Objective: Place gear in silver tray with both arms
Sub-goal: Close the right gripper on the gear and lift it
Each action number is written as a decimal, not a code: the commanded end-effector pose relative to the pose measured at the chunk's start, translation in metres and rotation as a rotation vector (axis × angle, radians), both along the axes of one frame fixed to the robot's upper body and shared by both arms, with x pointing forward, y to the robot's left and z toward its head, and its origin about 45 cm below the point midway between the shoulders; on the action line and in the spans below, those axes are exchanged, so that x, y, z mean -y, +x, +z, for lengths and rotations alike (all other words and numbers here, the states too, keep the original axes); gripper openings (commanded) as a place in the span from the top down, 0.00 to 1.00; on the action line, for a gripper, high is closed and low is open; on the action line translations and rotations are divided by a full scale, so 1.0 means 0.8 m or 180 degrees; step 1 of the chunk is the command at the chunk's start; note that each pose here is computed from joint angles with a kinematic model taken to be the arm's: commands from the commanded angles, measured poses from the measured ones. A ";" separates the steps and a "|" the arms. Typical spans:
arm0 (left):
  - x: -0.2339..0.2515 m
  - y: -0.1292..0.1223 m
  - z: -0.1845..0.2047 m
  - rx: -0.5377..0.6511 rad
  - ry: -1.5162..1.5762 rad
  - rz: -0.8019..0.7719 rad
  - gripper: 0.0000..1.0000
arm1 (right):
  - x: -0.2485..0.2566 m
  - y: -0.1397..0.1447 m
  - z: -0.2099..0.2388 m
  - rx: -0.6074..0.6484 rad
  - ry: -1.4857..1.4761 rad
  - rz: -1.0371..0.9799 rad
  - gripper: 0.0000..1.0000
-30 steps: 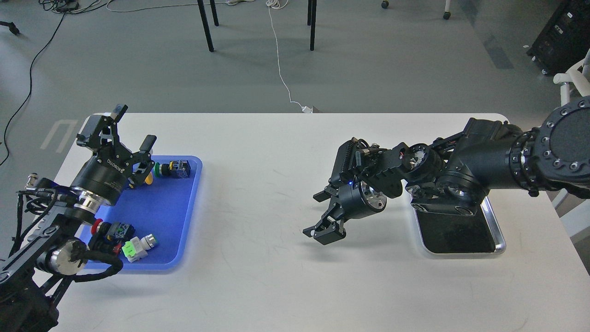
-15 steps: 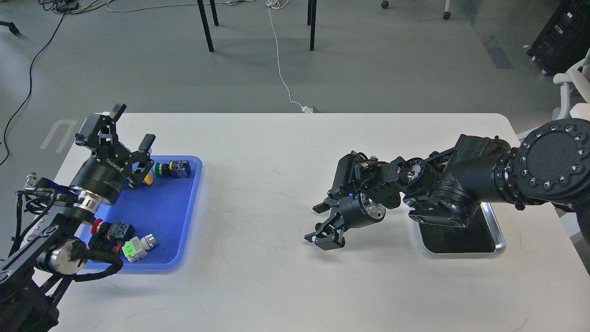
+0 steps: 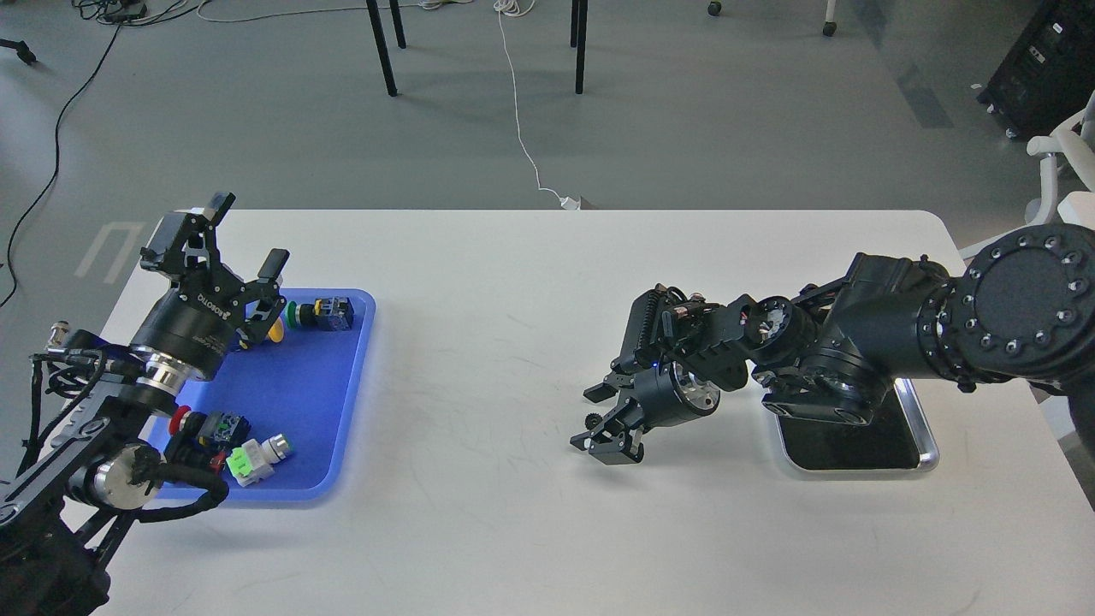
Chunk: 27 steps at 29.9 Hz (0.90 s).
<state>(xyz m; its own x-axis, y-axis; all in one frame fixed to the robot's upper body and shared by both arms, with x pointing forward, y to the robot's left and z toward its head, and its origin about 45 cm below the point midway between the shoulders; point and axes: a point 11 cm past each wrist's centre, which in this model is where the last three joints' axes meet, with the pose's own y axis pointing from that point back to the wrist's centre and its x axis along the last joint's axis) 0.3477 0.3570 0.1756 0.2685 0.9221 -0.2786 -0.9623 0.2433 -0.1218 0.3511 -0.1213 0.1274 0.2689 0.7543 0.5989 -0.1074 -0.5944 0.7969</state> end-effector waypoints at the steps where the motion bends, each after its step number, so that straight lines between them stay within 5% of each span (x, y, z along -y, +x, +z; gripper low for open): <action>1: 0.000 0.000 0.000 0.0000 0.0000 0.0000 0.02 | 0.001 0.000 0.000 0.0001 -0.0015 0.0002 0.33; 12: 0.002 0.000 -0.001 -0.0002 -0.0012 0.0001 0.02 | 0.006 0.000 -0.002 -0.0001 -0.0058 0.0008 0.48; 18: 0.002 0.000 -0.001 -0.0002 -0.0012 0.0001 0.02 | 0.006 -0.001 -0.003 -0.0008 -0.0062 0.0005 0.64; 22: 0.001 0.000 -0.001 -0.0001 -0.0010 -0.0003 0.02 | 0.006 0.000 -0.002 -0.0002 -0.0064 0.0010 0.85; 27: 0.002 0.000 -0.001 -0.0001 -0.0014 -0.0004 0.02 | 0.006 0.000 -0.002 -0.0003 -0.0062 0.0006 0.88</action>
